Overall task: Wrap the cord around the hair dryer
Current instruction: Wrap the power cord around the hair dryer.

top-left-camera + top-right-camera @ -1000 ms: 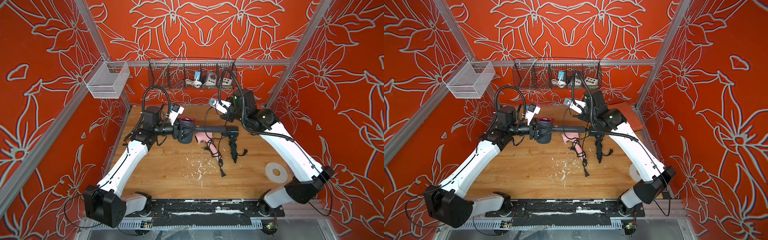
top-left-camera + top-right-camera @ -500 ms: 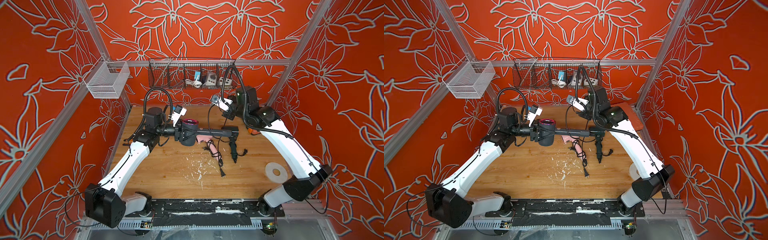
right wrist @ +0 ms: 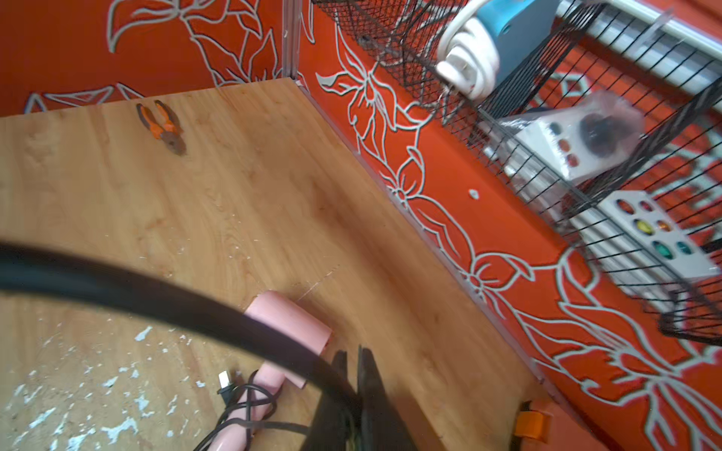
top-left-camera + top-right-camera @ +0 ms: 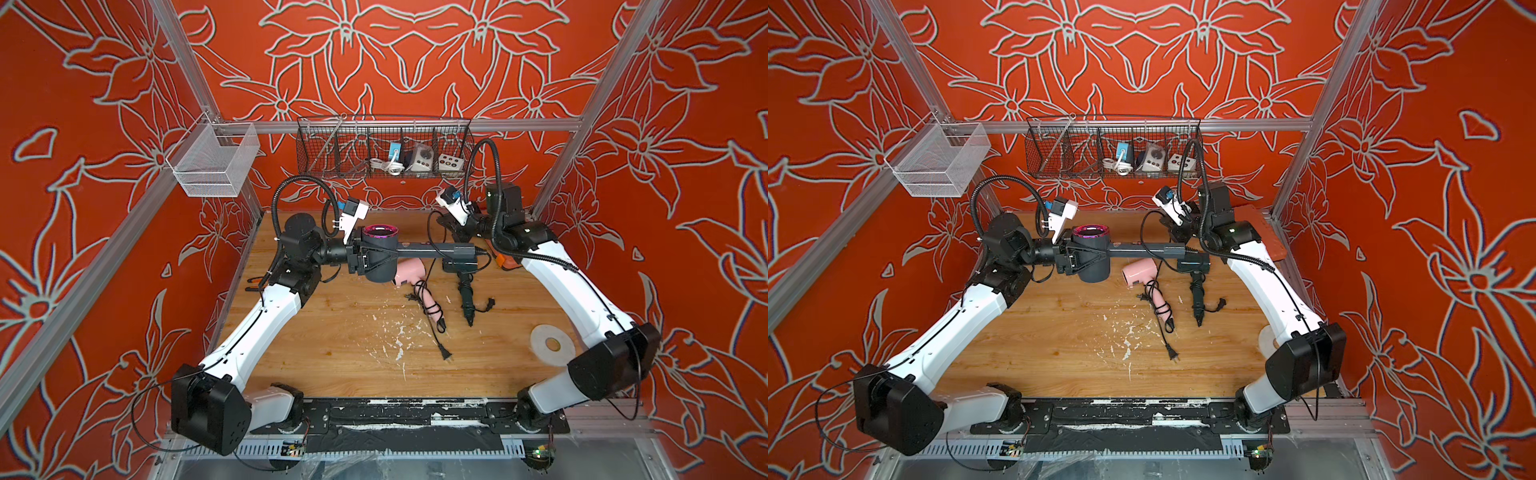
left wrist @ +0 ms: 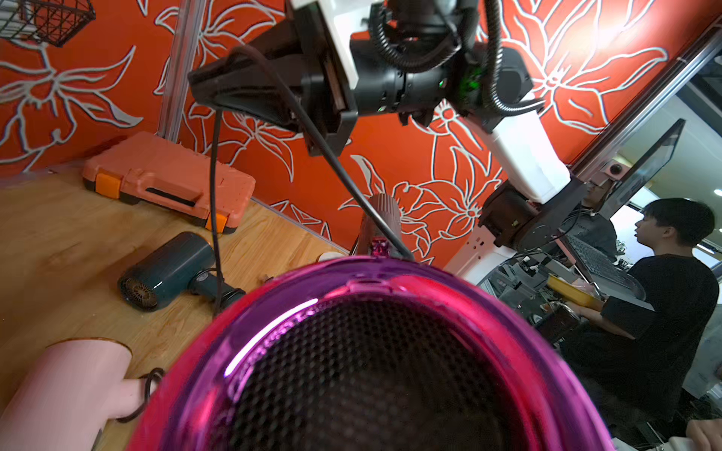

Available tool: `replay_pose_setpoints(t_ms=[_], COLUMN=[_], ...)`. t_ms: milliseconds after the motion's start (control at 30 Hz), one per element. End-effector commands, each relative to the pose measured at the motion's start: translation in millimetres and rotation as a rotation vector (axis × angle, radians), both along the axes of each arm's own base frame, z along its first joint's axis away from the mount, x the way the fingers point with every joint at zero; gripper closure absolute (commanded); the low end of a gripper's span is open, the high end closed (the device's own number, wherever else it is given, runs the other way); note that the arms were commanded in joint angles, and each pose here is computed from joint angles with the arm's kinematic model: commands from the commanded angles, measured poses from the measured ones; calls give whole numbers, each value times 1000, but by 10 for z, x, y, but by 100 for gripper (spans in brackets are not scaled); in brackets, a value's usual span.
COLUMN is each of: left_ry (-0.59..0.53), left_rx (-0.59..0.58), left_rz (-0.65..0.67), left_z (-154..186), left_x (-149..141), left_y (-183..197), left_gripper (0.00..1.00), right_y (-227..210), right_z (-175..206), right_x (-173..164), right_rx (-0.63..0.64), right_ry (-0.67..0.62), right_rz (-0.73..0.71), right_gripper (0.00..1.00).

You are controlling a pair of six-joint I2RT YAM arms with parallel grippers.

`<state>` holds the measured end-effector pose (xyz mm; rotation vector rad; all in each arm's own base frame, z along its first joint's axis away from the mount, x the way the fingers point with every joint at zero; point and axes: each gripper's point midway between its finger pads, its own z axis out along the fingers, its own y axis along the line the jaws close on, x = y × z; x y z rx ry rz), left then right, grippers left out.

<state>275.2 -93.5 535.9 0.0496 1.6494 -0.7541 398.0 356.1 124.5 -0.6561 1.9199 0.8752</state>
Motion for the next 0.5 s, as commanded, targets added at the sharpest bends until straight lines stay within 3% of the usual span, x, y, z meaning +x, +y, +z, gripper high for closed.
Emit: replay_pose_setpoints(t_ms=[0, 333, 467], left_ry=[-133, -102, -73], left_rx=[37, 88, 90], left_rz=[49, 17, -40], left_z=[312, -42, -274], left_x=[-62, 451, 644], left_y=[76, 15, -75], left_gripper=[100, 100, 100], right_y=[-156, -758, -1045], right_z=[259, 792, 1082], right_x=[-133, -953, -1083], right_rx=[-47, -493, -661], right_ry=[-36, -78, -162], right_rz=[-28, 61, 49], right_gripper=[100, 100, 100])
